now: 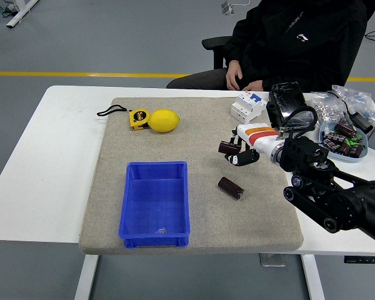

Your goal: Pick up the battery,place it into the box

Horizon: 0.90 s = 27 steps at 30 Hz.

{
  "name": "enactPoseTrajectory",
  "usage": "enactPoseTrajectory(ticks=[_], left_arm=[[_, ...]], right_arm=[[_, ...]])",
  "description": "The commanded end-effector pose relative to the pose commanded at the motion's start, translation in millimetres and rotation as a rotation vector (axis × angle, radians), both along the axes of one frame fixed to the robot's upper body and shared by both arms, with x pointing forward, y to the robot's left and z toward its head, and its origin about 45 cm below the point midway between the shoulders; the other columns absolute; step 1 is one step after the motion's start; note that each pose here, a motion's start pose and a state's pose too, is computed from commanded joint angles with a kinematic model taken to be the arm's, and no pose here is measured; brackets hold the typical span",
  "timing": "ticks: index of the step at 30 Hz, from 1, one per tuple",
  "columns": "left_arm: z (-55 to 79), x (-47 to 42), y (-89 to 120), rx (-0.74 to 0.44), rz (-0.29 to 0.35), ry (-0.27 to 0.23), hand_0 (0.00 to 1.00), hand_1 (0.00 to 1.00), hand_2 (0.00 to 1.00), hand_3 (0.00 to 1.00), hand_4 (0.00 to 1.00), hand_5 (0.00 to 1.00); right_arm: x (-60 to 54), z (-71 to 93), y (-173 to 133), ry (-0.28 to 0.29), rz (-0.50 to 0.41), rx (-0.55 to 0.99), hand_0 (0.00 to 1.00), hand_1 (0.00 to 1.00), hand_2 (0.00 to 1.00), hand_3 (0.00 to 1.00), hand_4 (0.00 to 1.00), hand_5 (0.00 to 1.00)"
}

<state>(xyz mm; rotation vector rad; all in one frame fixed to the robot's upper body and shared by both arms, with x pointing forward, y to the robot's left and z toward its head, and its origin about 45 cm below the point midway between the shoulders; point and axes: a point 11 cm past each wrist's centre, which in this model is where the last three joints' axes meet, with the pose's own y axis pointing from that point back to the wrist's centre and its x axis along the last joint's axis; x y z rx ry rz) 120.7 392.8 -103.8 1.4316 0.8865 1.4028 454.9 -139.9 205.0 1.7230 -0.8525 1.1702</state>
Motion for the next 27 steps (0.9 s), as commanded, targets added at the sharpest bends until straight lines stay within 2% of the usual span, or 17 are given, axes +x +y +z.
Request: enactPoseTrajectory(ticks=[5,7,12,17,20,23,24,25,27], left_arm=[[0.3,-0.4,1,0.002,0.004,0.000,0.723,0.701,0.663,0.584,0.631,0.546],[0.2,-1.2,2,0.003,0.004,0.001,0.723,0.700,0.665,0.583,0.632,0.548],[0.0,-3.9,3,0.007,0.001,0.009,0.723,0.700,0.665,0.583,0.632,0.548],[0.4,-4.9,5,0.012,-0.001,0.013,0.723,0.699,0.664,0.583,0.630,0.545],[0.6,-4.5,6,0.013,0.002,0.012,0.723,0.701,0.663,0.583,0.637,0.557],[0.6,-4.3,5,0.012,0.005,0.011,0.723,0.701,0.663,0.583,0.637,0.557],[0.8,-3.3,5,0.012,0.006,0.009,0.723,0.701,0.663,0.583,0.637,0.557],[1.1,-2.4,5,0.012,0.006,0.007,0.724,0.700,0.663,0.584,0.636,0.555],[1.4,-1.3,6,0.013,0.007,0.005,0.724,0.700,0.663,0.584,0.636,0.555]], right_arm=[[-16.8,16.0,38,-0.031,0.110,0.004,0.213,0.400,0.477,0.480,0.693,0.339],[-27.2,19.4,55,-0.027,0.156,0.007,0.229,0.407,0.487,0.484,0.704,0.338],[-59.2,22.9,102,-0.010,0.289,-0.004,0.229,0.407,0.487,0.484,0.704,0.338],[-80.4,20.7,130,-0.017,0.379,-0.034,0.241,0.415,0.506,0.484,0.712,0.340],[-85.0,17.4,137,-0.015,0.398,-0.047,0.267,0.424,0.529,0.493,0.731,0.348],[-84.0,17.8,137,-0.021,0.394,-0.040,0.267,0.424,0.529,0.493,0.731,0.348],[-80.6,20.7,135,-0.029,0.384,-0.033,0.267,0.424,0.529,0.493,0.731,0.348],[-77.1,23.9,133,-0.038,0.374,-0.028,0.306,0.454,0.597,0.515,0.743,0.353],[-67.7,31.6,125,-0.055,0.349,-0.014,0.306,0.454,0.597,0.515,0.743,0.353]])
